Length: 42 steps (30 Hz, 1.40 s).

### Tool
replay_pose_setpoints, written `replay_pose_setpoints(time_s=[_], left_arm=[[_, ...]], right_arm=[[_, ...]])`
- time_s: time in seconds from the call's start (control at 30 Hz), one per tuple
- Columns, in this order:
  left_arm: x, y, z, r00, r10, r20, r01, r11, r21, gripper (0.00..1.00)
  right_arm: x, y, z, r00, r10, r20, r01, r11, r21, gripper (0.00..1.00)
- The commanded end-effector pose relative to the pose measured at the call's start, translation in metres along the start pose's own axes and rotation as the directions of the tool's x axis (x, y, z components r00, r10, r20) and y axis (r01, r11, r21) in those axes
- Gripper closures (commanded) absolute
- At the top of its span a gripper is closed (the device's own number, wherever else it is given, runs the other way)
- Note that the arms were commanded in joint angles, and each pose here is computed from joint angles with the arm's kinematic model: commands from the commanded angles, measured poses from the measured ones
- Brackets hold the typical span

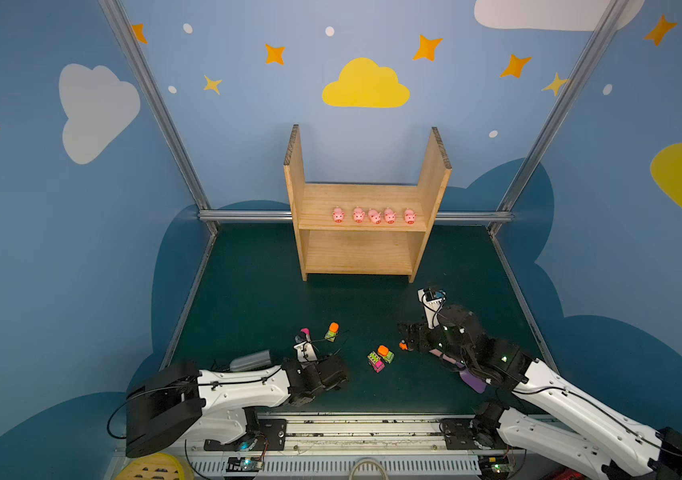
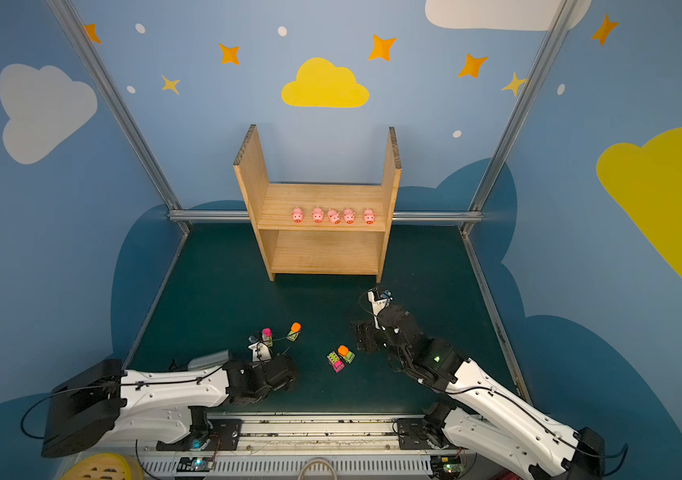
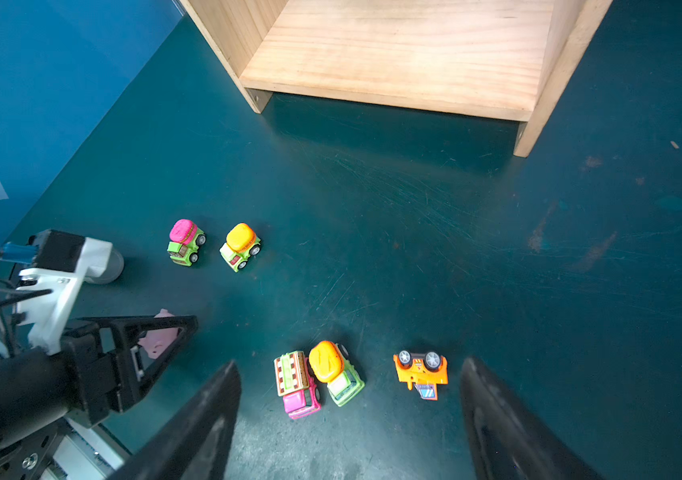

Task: Place and organize the plastic toys onto the shelf
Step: 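Close the left gripper on the pink pig and lift it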

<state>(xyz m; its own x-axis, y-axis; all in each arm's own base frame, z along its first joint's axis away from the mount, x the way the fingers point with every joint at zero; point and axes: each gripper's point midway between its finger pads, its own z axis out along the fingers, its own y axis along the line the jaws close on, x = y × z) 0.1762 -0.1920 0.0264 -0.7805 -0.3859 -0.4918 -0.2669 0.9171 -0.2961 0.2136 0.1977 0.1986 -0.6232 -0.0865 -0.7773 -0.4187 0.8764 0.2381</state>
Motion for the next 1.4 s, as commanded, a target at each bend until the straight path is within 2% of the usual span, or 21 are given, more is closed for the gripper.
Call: replay_pose_setpoints(time_s=[0.0,0.23,0.4,0.6,0.8,0.93,1.17,1.37], left_arm=[[0.002,-0.005,-0.001,0.997,0.073,-0.029,-0.074,0.997,-0.023,0.28],[-0.01,0.01,-0.015,0.995,0.098,0.009,-0.097,0.994,-0.042,0.23],[-0.006,0.023,-0.019,0.995,0.104,0.01,-0.103,0.993,-0.062,0.23],[0.004,0.014,-0.019,0.986,0.142,0.092,-0.139,0.99,-0.038,0.24],[0.007,0.01,-0.016,0.972,0.17,0.164,-0.161,0.984,-0.07,0.26],[0.01,0.011,-0.011,0.972,0.165,0.17,-0.155,0.986,-0.068,0.3],[0.01,0.009,-0.007,0.967,0.188,0.172,-0.179,0.982,-0.067,0.43],[0.013,0.007,0.001,0.967,0.209,0.144,-0.195,0.975,-0.105,0.51]], right_arm=[[-0.003,0.001,0.001,1.0,0.006,0.009,-0.006,1.0,-0.004,0.19],[0.001,0.001,0.0,1.0,0.011,-0.01,-0.011,1.0,-0.014,0.19],[0.002,0.001,-0.003,1.0,0.019,-0.021,-0.02,1.0,-0.016,0.19],[0.005,0.001,-0.007,0.999,0.033,-0.028,-0.034,0.999,-0.023,0.19],[0.007,0.0,-0.007,0.998,0.04,-0.043,-0.041,0.999,-0.016,0.19],[0.009,-0.002,-0.007,0.998,0.044,-0.048,-0.044,0.999,-0.008,0.19],[0.013,-0.005,-0.009,0.997,0.054,-0.055,-0.054,0.999,0.003,0.18],[0.015,-0.006,-0.013,0.996,0.063,-0.059,-0.063,0.998,0.001,0.19]])
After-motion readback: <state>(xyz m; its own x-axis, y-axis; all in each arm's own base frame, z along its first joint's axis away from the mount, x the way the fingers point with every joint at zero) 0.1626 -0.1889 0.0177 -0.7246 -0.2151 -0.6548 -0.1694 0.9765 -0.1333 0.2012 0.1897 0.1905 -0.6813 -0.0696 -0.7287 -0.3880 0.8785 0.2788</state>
